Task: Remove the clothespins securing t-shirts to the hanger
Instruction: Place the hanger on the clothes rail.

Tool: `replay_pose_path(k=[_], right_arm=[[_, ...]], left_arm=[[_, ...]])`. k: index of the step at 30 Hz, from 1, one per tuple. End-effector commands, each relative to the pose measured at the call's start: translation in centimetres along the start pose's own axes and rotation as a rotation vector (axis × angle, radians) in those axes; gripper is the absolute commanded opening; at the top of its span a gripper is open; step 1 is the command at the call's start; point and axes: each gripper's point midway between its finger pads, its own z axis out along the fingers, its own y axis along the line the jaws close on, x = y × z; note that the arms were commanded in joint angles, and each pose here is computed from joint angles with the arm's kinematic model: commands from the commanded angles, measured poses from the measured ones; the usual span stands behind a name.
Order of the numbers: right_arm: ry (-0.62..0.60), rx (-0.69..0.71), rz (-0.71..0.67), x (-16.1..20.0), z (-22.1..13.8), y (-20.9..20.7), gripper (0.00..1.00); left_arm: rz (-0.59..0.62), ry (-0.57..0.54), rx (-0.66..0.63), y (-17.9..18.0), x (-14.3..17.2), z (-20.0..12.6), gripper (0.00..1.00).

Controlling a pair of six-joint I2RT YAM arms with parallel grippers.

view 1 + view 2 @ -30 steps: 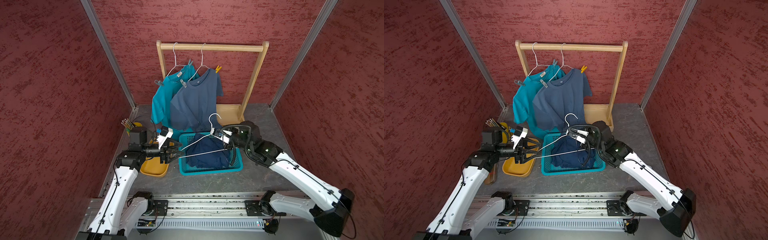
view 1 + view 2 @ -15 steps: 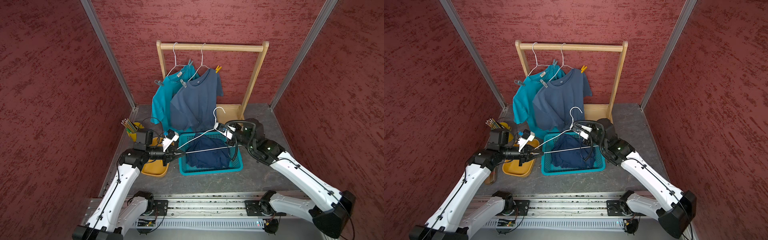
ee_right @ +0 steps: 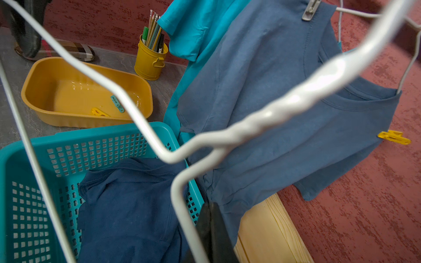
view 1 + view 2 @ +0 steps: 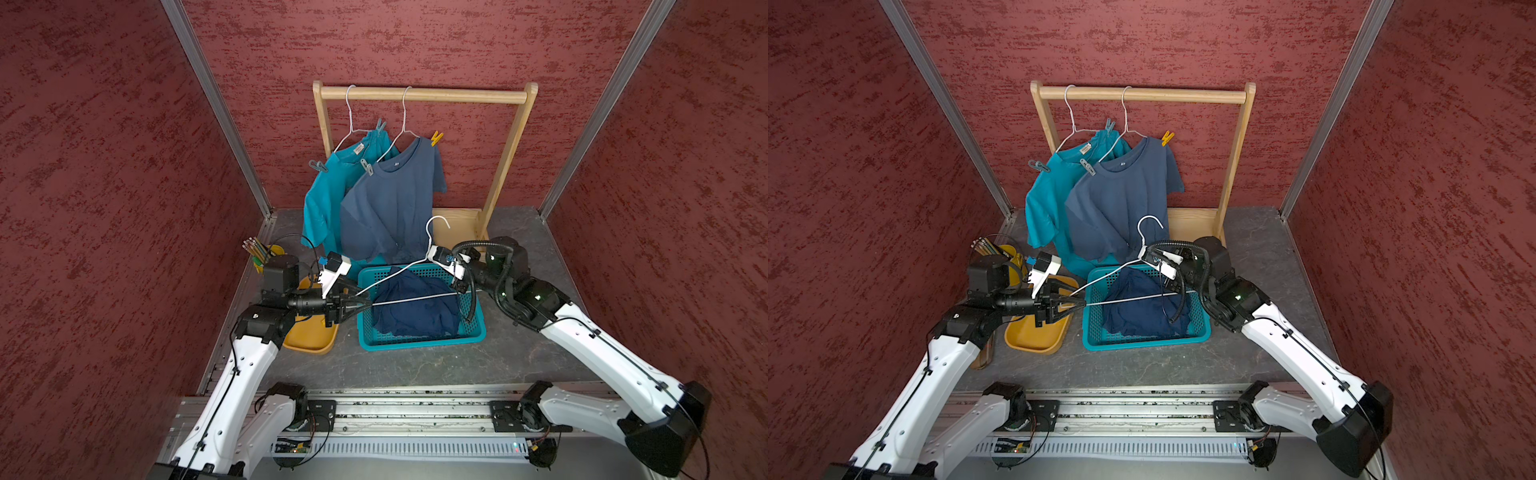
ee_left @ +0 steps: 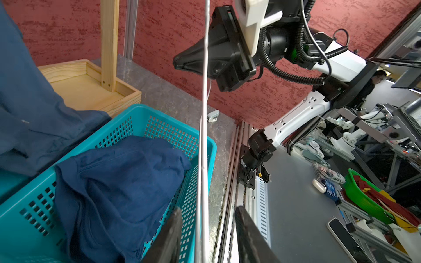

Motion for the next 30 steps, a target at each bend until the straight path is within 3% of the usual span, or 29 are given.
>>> replay_pose_path(k=[1, 4, 6, 10, 11, 17, 20, 25, 30], right_arm=[[-0.036, -0.025, 0.003, -0.9, -0.2, 0.4, 0.0], [-0.036, -0.01, 0.007, -0.9, -0.1, 0.0, 0.0], [-0.039, 0.013, 0.015, -1.0, 0.0, -0.4, 0.0], [-0.06, 0.088, 0.03, -1.4, -0.5, -1.7, 0.29], [-0.067, 0.103, 0.033, -1.5, -0.6, -1.9, 0.31], [-0.098, 0.135, 0.045, -2.0, -1.0, -2.4, 0.42], [-0.102, 0.159, 0.064, -2.3, -1.3, -2.9, 0.48], [-0.153, 0.246, 0.151, -3.0, -3.0, -4.2, 0.52], [-0.168, 0.336, 0.209, -2.1, -4.1, -4.9, 0.55]], left_arm=[[0.0, -0.015, 0.054, -0.4, -0.4, 0.1, 0.23], [-0.02, -0.01, 0.073, -0.4, -0.3, 0.2, 0.0], [-0.025, -0.008, 0.072, -0.4, -0.4, 0.2, 0.0], [-0.021, -0.012, 0.03, 0.0, -1.0, 0.0, 0.0], [-0.019, -0.017, 0.015, 0.1, -1.2, 0.0, 0.0], [-0.022, -0.068, -0.054, 1.4, -3.0, -0.1, 0.0], [-0.03, -0.092, -0.156, 2.9, -3.7, -0.3, 0.0], [0.055, -0.174, -0.327, 4.3, -6.4, -0.7, 0.0], [0.13, -0.22, -0.418, 5.0, -9.5, 0.1, 0.0]])
